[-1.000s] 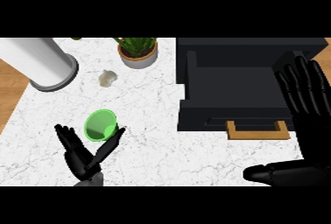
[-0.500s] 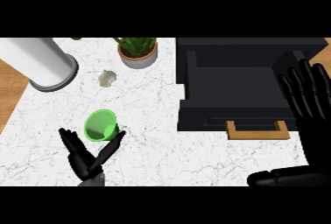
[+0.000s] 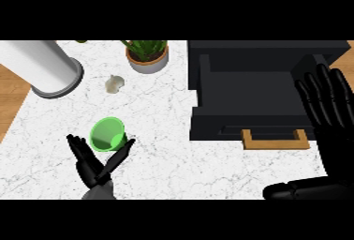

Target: Pick up the cup, place it into the drawer and close the drawer

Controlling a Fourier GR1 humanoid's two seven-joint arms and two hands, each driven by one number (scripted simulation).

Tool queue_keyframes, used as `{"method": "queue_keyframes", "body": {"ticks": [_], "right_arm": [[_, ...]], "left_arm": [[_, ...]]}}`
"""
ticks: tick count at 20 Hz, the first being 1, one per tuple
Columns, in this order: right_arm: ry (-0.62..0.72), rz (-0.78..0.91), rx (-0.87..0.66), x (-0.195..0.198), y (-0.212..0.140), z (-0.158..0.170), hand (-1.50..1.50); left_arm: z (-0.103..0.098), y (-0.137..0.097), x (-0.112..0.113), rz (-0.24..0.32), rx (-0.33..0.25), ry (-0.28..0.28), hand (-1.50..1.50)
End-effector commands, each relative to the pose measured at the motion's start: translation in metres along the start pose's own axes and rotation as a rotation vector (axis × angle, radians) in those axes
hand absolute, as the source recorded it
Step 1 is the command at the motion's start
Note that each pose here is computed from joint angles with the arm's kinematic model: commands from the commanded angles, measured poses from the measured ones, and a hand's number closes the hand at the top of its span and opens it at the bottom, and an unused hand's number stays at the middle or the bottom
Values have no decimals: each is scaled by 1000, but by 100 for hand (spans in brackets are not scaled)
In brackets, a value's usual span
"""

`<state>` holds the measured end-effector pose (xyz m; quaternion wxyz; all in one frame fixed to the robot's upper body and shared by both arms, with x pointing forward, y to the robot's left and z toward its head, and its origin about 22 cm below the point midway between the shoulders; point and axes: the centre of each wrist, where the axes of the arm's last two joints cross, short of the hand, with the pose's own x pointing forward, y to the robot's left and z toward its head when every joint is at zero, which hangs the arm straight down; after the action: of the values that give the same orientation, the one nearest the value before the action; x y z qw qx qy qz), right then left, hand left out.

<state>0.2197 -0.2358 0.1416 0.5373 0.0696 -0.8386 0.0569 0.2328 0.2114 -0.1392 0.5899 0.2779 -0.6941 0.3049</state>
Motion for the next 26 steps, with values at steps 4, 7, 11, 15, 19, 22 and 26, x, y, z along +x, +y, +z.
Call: {"method": "queue_keyframes", "body": {"ticks": [4,7,11,15,19,22,26], "right_arm": [[-4,3,-5,3,-5,-6,-150],[-5,10,19,3,2,-10,-150],[-15,-4,-1,13,-4,-10,-150],[11,1,18,4,5,-9,-150],[-22,-10,-6,-5,-8,-7,-150],[2,-3,8,-6,6,4,-150],[10,4,1,3,7,1,-150]], "left_arm": [[-3,-1,0,64,-6,-21,-150],[-21,-3,2,108,-9,-17,-150],[-1,3,-21,181,-45,-19,-150],[-5,-9,-17,252,-96,-18,-150],[-22,-1,-18,297,-134,-53,150],[-15,-29,-13,293,-150,-94,150],[-33,-23,-9,232,-124,-158,150]]}}
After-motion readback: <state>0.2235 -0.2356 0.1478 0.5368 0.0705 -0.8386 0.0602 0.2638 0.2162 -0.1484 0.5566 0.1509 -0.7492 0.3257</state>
